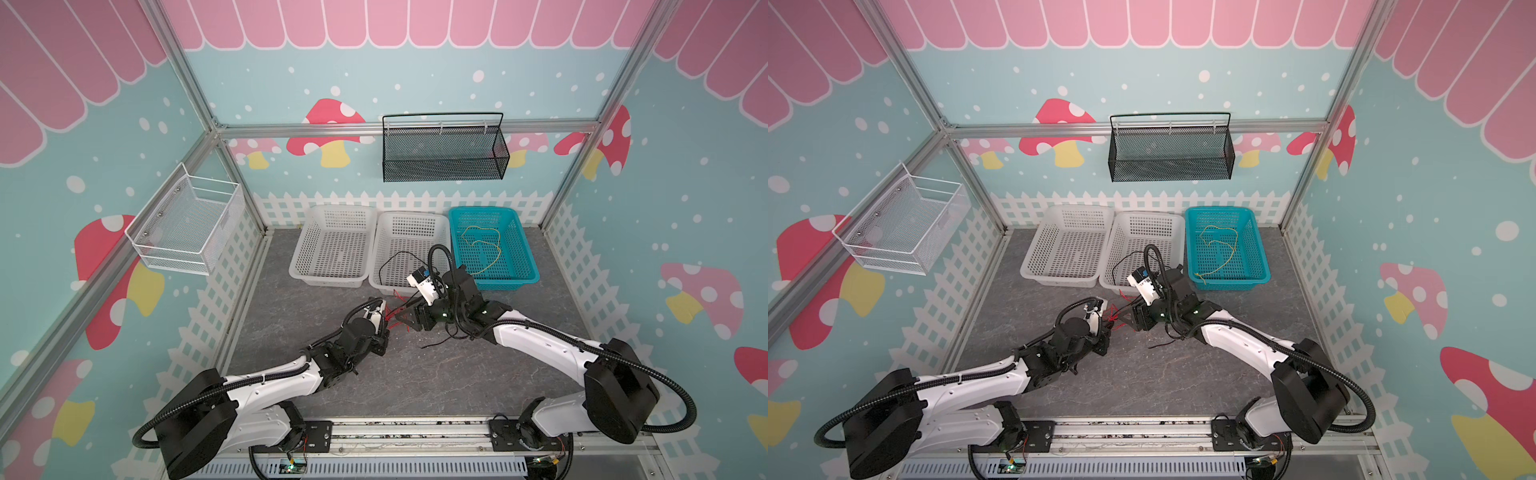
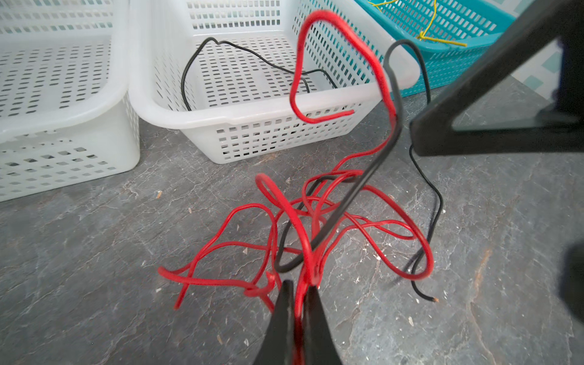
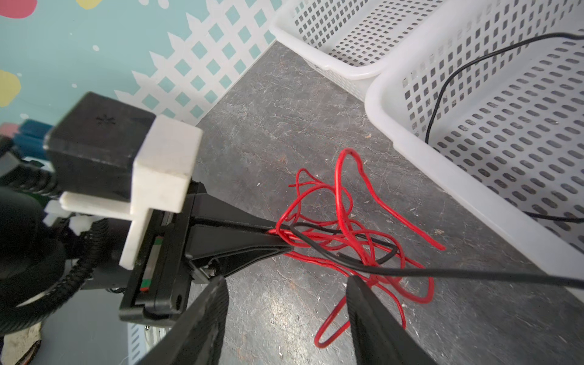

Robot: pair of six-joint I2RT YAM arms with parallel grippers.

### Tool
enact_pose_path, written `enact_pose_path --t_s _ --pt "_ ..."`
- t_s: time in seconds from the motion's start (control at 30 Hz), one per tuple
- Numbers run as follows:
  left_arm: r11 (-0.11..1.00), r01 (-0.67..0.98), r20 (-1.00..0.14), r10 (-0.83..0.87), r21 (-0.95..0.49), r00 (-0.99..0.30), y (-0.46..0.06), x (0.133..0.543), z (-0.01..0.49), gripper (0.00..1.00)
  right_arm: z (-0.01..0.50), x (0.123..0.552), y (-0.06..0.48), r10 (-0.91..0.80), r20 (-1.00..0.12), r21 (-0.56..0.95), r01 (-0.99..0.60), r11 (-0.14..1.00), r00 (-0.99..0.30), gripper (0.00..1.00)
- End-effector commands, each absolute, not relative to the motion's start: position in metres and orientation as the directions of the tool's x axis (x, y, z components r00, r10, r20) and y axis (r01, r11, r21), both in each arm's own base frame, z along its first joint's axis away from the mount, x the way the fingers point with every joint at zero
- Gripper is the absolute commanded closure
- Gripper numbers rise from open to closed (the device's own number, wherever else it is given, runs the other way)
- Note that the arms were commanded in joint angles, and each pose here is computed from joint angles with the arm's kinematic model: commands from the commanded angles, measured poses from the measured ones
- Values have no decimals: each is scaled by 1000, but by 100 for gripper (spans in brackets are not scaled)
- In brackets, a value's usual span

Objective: Untangle and sort cables by color
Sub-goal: Untie the cable.

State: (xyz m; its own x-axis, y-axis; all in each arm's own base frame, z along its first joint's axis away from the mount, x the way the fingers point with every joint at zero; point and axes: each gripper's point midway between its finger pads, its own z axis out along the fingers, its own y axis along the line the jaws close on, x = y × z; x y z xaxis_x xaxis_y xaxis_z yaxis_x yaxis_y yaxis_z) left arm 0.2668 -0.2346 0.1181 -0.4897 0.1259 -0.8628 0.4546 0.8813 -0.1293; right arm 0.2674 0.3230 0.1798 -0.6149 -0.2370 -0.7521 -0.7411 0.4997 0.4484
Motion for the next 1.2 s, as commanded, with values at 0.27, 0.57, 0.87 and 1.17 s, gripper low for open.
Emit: enact_pose_path --t_s 0.27,0.57,0.87,1.17 --pt "849 493 -885 68 -191 -461 -254 268 140 100 177 277 334 -181 -742 492 -708 506 -645 46" --pt "838 508 -878 80 -198 -473 -263 264 132 100 177 292 344 -103 -730 546 -667 508 -676 69" --pt "842 506 -883 82 -187 -463 -261 265 130 100 169 297 347 -93 -713 559 -644 523 -695 97" --pt "876 448 -875 68 -178 -480 -247 266 113 100 206 300 344 -67 -786 503 -699 508 -615 100"
